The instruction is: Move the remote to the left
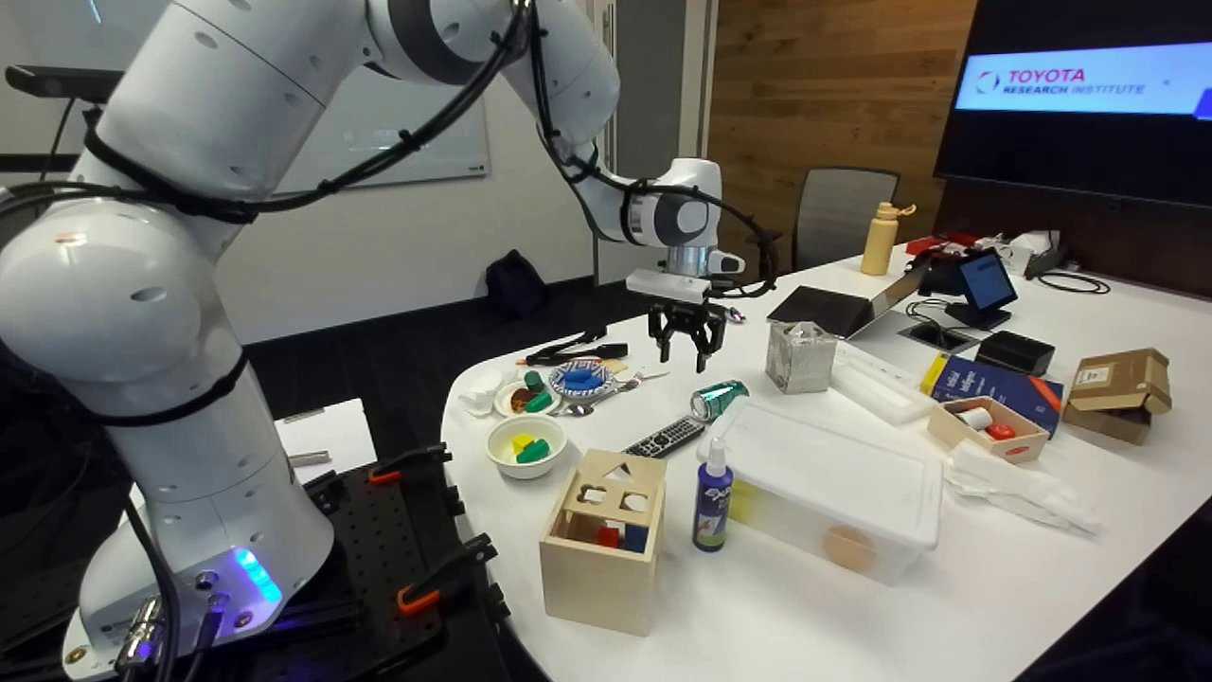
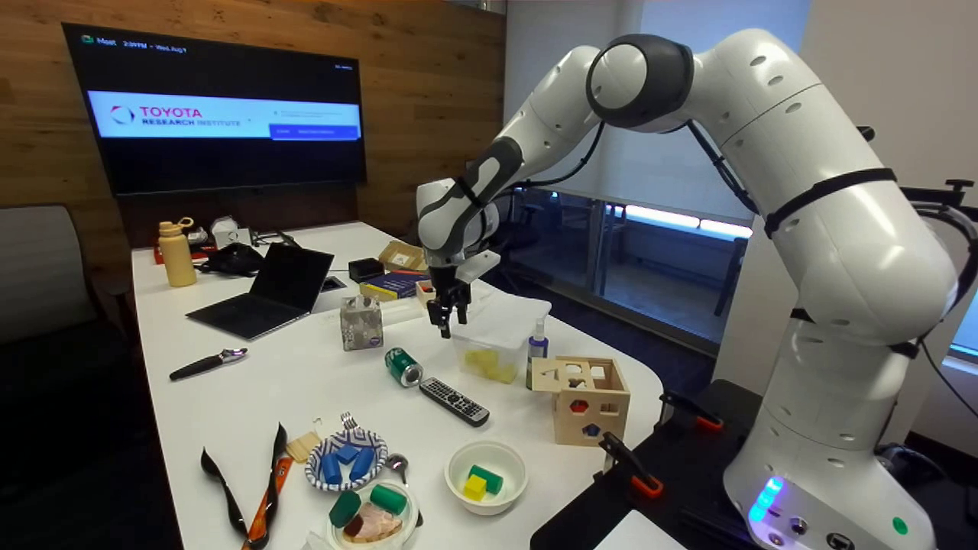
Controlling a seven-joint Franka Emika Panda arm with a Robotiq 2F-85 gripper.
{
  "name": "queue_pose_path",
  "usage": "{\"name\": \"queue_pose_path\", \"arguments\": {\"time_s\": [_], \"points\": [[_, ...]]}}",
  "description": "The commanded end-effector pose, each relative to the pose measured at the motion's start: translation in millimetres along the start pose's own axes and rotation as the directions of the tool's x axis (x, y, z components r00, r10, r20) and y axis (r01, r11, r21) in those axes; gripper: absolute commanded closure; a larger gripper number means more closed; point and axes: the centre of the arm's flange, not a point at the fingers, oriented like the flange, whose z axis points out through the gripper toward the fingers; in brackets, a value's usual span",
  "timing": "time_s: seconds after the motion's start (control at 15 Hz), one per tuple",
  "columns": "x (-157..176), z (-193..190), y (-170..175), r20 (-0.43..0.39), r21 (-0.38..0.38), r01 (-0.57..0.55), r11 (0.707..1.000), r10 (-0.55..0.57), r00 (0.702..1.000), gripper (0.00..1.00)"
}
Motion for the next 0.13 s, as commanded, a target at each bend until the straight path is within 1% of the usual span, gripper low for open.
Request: {"name": "queue_pose_path", "arguments": {"time_s": [0.0,0.07], "points": [[-25.9,-26.1,-1.1,-0.019,-0.014,-0.004,1.000,0.003,1.000,0.00],[-27.0,-28.6,-0.8,-0.018,-0.015,-0.001,1.000,0.001,1.000,0.00]]}}
